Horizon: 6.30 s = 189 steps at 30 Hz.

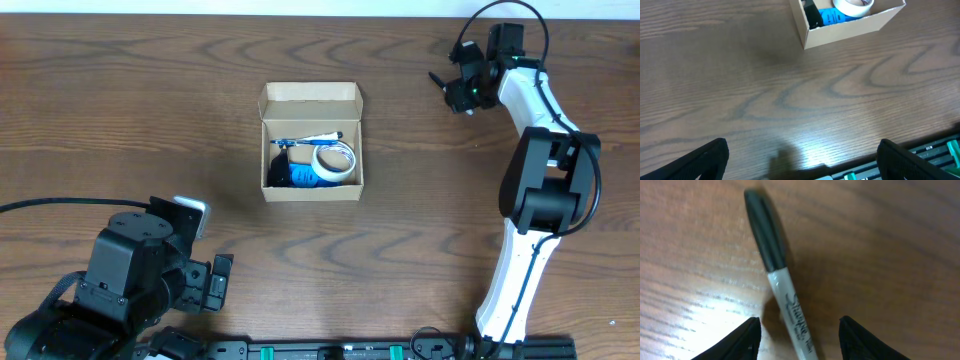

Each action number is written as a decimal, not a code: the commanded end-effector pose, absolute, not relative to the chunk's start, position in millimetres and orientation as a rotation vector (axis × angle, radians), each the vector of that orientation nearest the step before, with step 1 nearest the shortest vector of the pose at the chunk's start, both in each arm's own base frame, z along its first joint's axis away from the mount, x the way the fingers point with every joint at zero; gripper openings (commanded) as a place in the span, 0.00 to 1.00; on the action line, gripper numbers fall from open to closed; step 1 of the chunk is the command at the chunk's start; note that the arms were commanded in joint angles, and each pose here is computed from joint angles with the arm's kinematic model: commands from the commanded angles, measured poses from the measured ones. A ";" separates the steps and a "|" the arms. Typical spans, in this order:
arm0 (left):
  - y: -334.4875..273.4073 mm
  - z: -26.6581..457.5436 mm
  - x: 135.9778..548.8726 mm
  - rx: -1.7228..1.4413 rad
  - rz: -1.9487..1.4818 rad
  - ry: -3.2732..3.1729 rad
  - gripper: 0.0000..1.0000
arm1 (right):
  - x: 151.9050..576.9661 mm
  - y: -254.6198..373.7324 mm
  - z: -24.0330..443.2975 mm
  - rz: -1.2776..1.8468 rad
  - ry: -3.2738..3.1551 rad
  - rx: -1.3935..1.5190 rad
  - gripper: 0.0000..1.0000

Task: Pack container
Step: 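Move the right gripper to the black Sharpie and grasp it, then carry the Sharpie left and lower it into the box, then release the Sharpie and lift the right gripper out, then move both grippers to the box lid flaps on either side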

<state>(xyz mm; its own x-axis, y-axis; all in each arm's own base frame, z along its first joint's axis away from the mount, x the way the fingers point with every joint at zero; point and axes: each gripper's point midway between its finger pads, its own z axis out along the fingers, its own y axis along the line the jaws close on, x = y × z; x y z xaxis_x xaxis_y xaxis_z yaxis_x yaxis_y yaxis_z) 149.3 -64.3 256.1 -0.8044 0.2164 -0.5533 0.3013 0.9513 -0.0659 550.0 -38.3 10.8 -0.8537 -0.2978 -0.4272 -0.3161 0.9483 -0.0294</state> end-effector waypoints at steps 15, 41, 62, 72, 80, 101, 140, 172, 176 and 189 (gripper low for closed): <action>-64.0 260.7 149.9 0.369 -0.202 2.522 0.95 | 547.0 -38.3 4.0 0.099 2.667 -0.454 0.47; -64.0 260.7 149.9 0.369 -0.202 2.522 0.95 | 533.6 -37.8 -6.6 0.111 2.718 -0.453 0.44; -64.0 260.7 149.9 0.369 -0.202 2.522 0.95 | 527.2 -8.9 22.7 0.193 2.734 -0.414 0.01; -63.9 260.7 149.8 0.369 -0.202 2.522 0.95 | 543.5 50.4 204.6 0.108 2.322 -0.545 0.01; -64.0 260.7 149.9 0.369 -0.202 2.522 0.95 | 493.0 147.9 301.1 0.125 2.028 -0.886 0.01; -64.0 260.7 149.9 0.369 -0.202 2.522 0.95 | 375.4 266.5 124.8 0.370 2.011 -1.963 0.01; -55.1 260.9 153.4 0.372 -0.124 2.512 0.95 | 362.7 262.8 253.0 0.470 2.171 -1.338 0.41; -68.1 303.8 240.7 0.242 -0.059 2.244 0.95 | 423.6 123.6 135.4 0.510 2.638 -0.328 0.01; -67.1 291.0 275.1 0.125 -0.045 2.283 0.97 | 428.2 124.5 123.7 0.532 2.625 -0.239 0.01; -41.5 229.8 388.4 -0.203 -0.629 2.356 0.84 | 448.5 142.0 112.2 0.711 2.577 -0.086 0.01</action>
